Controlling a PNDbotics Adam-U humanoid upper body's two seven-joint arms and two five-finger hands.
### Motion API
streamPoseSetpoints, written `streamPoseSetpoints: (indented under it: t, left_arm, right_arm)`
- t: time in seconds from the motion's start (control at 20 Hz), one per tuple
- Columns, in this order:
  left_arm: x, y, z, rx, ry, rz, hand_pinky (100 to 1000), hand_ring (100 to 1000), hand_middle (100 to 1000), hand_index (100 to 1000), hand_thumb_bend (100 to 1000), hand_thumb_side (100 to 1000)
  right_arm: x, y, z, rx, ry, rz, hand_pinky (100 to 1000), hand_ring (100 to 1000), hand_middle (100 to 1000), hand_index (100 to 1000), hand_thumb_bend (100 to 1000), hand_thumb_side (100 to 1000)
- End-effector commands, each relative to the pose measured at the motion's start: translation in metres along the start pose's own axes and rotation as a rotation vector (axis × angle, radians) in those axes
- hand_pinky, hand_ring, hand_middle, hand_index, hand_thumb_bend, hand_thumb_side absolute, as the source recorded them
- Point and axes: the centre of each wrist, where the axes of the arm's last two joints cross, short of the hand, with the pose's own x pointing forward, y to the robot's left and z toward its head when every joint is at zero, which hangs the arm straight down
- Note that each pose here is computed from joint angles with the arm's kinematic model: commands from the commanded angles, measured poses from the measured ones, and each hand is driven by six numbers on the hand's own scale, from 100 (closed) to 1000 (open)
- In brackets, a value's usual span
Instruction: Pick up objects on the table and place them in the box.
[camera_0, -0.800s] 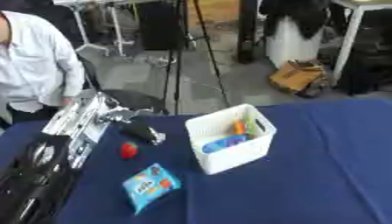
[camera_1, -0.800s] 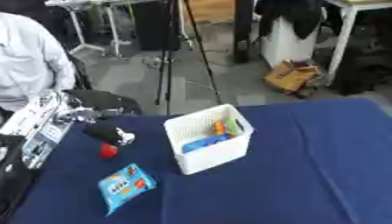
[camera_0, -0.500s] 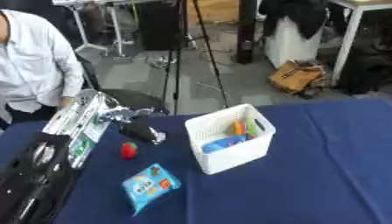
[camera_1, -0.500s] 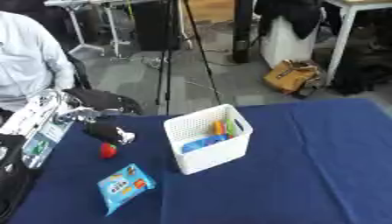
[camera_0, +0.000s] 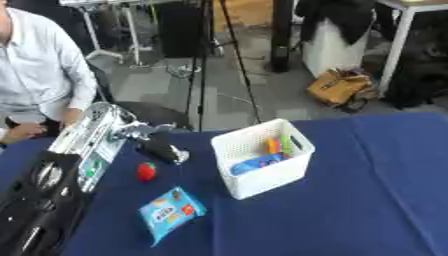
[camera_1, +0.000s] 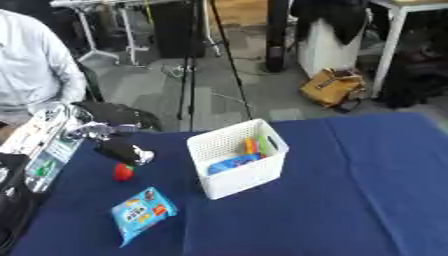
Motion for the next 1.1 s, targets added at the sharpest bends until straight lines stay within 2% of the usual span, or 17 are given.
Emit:
streamPoseSetpoints:
  t: [0.05, 0.1, 0.45, 0.6, 0.95, 1.0, 1.1]
  left_arm:
    - [-0.006, 0.011, 0.009, 0.024, -0.003, -0.008, 1000, 1000, 1000, 1000, 425, 1000]
    - [-0.006, 0.009, 0.009, 0.030, -0.015, 0.002, 1000, 1000, 1000, 1000, 524, 1000]
    - [-0.013, -0.023, 0.005, 0.098, -0.059, 0.102, 1000, 1000, 1000, 1000, 493, 1000]
    - [-0.016, -0.037, 0.000, 0.044, -0.035, 0.114, 1000, 1000, 1000, 1000, 499, 1000]
    - [-0.016, -0.046, 0.001, 0.037, -0.050, 0.125, 1000, 1000, 1000, 1000, 457, 1000]
    - [-0.015, -0.046, 0.001, 0.042, -0.053, 0.127, 1000, 1000, 1000, 1000, 493, 1000]
    - [-0.014, -0.047, 0.004, 0.095, -0.056, 0.141, 1000, 1000, 1000, 1000, 508, 1000]
  right_arm:
    - [0.003, -0.002, -0.012, -0.014, -0.041, -0.012, 838, 834, 656, 735, 100, 804]
    - [0.003, -0.002, -0.012, -0.014, -0.040, -0.011, 838, 835, 656, 734, 100, 802]
    - [0.003, -0.002, -0.013, -0.017, -0.040, -0.011, 838, 834, 656, 734, 100, 803]
    - [0.003, -0.002, -0.014, -0.021, -0.041, -0.013, 838, 834, 656, 733, 100, 803]
    - [0.003, -0.002, -0.015, -0.026, -0.040, -0.016, 838, 833, 656, 733, 100, 802]
    - [0.003, -0.002, -0.015, -0.026, -0.040, -0.016, 838, 833, 655, 733, 100, 801]
    - [0.003, -0.002, -0.015, -0.027, -0.039, -0.016, 838, 833, 655, 733, 100, 799]
